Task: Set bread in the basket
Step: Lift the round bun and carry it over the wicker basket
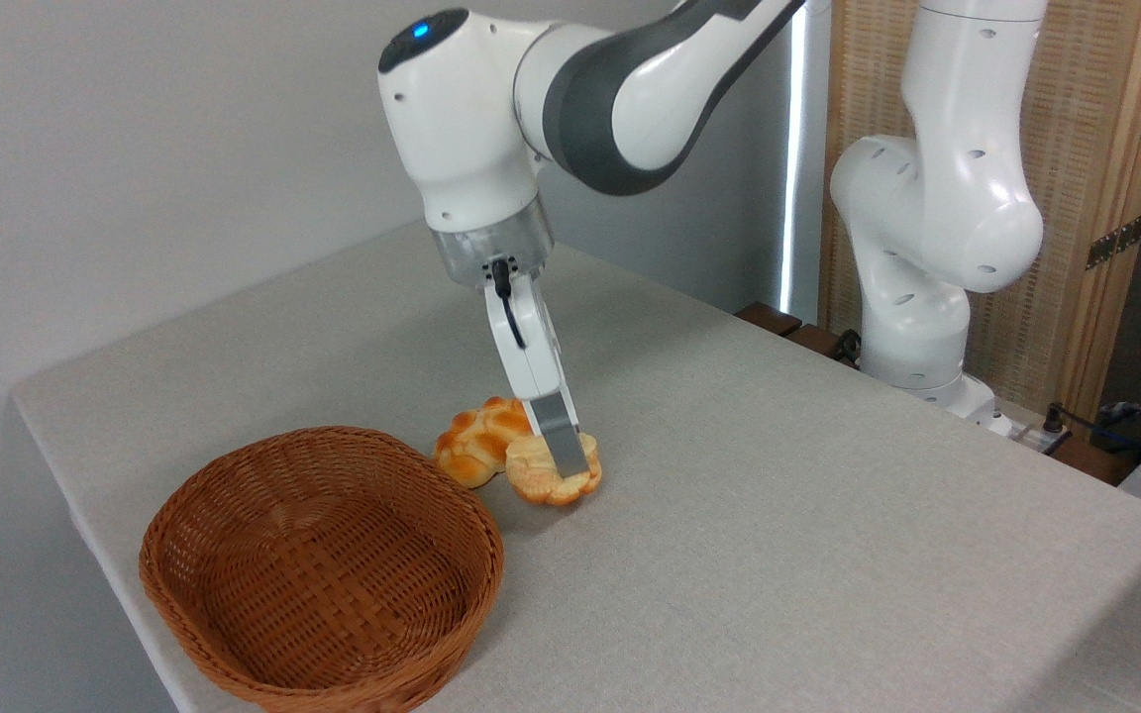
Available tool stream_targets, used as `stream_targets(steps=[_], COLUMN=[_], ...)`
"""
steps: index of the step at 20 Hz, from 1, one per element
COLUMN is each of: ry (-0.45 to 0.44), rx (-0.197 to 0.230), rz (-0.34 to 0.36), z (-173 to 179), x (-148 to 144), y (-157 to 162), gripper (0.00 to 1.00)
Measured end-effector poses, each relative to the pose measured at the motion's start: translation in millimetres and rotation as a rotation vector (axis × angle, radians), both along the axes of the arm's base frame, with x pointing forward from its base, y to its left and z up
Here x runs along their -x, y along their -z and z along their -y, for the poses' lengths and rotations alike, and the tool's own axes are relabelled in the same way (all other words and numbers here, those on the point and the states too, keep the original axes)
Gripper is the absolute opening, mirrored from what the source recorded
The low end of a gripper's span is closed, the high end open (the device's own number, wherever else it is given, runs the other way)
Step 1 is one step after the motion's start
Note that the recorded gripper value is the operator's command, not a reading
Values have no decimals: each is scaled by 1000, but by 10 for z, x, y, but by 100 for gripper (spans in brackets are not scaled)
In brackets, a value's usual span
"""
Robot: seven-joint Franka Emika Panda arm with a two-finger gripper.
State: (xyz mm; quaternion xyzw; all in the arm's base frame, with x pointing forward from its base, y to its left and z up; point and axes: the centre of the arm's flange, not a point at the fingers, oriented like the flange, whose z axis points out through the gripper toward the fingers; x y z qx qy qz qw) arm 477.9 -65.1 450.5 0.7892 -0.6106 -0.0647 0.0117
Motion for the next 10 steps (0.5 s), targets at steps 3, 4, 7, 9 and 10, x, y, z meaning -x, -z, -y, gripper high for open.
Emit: stream_targets(steps=[3, 4, 7, 9, 10], ry=[-6, -10, -70, -131, -157], rx=[8, 16, 60, 80, 95], rz=[35, 51, 95, 139, 168], z=[-18, -14, -15, -67, -83], x=[-32, -52, -130, -198, -238], y=[-262, -344, -577, -715, -764], gripper=[49, 51, 51, 51, 51])
